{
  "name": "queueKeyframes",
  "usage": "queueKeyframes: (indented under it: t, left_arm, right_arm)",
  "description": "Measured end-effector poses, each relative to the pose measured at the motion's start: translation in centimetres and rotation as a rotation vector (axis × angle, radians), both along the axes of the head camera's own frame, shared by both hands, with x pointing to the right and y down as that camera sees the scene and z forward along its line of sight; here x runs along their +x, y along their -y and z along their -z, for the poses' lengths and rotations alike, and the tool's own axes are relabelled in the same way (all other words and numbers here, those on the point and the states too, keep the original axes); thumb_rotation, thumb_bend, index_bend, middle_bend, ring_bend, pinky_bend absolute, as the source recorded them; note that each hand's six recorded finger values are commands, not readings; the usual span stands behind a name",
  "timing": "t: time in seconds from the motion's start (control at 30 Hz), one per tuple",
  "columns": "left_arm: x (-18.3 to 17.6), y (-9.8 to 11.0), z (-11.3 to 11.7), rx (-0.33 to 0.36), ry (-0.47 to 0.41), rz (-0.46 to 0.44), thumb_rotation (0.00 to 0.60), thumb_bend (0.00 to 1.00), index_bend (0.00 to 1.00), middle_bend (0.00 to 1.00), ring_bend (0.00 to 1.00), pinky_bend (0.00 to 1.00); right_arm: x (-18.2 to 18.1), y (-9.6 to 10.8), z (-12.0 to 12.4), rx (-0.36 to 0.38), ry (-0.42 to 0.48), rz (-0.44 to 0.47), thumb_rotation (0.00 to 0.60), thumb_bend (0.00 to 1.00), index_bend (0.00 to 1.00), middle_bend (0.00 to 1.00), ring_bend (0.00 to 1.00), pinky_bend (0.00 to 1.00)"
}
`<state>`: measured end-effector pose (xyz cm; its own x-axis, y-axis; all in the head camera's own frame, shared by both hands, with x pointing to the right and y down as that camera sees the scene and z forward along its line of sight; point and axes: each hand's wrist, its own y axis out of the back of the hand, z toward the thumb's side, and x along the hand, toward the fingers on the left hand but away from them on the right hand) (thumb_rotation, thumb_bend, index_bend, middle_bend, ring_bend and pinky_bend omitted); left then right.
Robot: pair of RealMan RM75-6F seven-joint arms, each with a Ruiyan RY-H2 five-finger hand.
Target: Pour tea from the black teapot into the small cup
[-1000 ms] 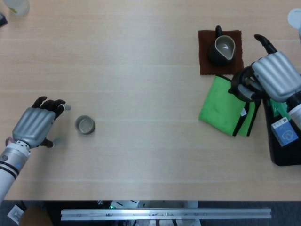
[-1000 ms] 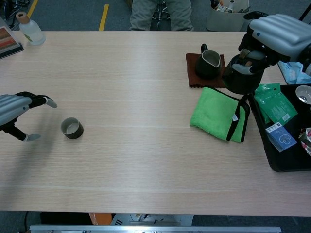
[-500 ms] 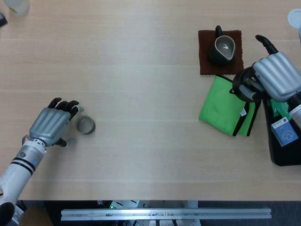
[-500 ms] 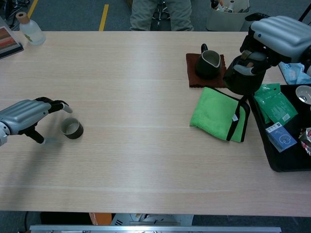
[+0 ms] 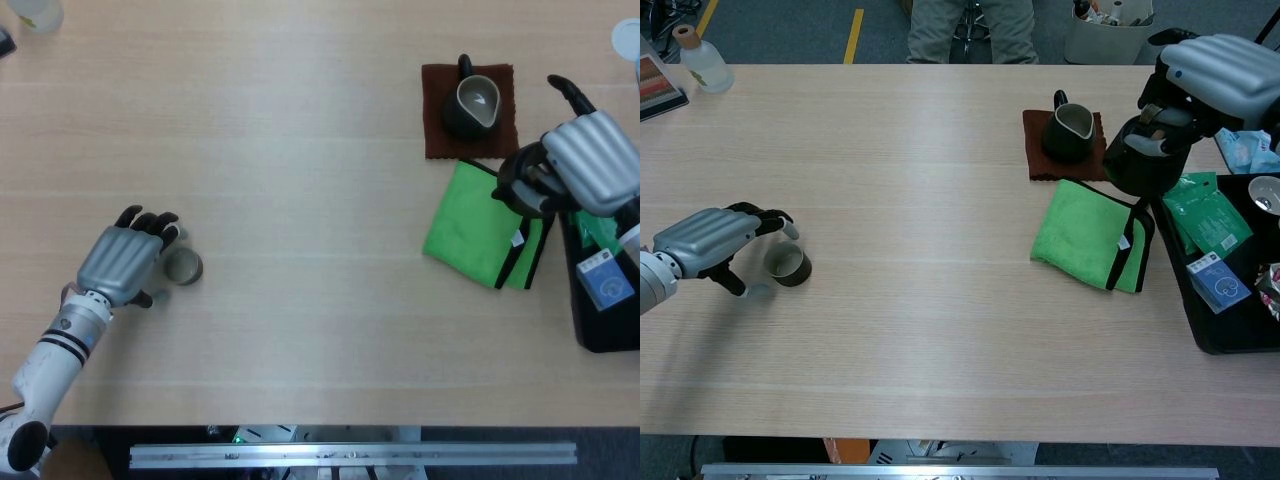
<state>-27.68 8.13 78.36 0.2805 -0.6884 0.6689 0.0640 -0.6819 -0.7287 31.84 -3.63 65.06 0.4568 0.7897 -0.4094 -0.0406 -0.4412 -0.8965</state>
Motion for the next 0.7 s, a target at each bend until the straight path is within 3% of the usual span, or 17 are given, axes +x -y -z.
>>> queueKeyframes:
  t: [0.43, 0.7]
  left_arm:
    - [0.8, 0.1, -0.7, -0.004, -0.016, 0.015, 0.600, 0.23, 0.27, 0.17, 0.16, 0.08]
    - [1.2, 0.3, -0.9, 0.000, -0.021, 0.012, 0.600, 0.25, 0.36, 0.20, 0.19, 0.08]
  right_arm:
    - [0.2, 0.0, -0.1, -0.005, 0.002, -0.004, 0.547, 0.29, 1.00, 0.91, 0.87, 0.01]
    - [0.3, 0.0, -0.1, -0.008, 0.002, -0.005, 0.546, 0.28, 1.00, 0.91, 0.87, 0.01]
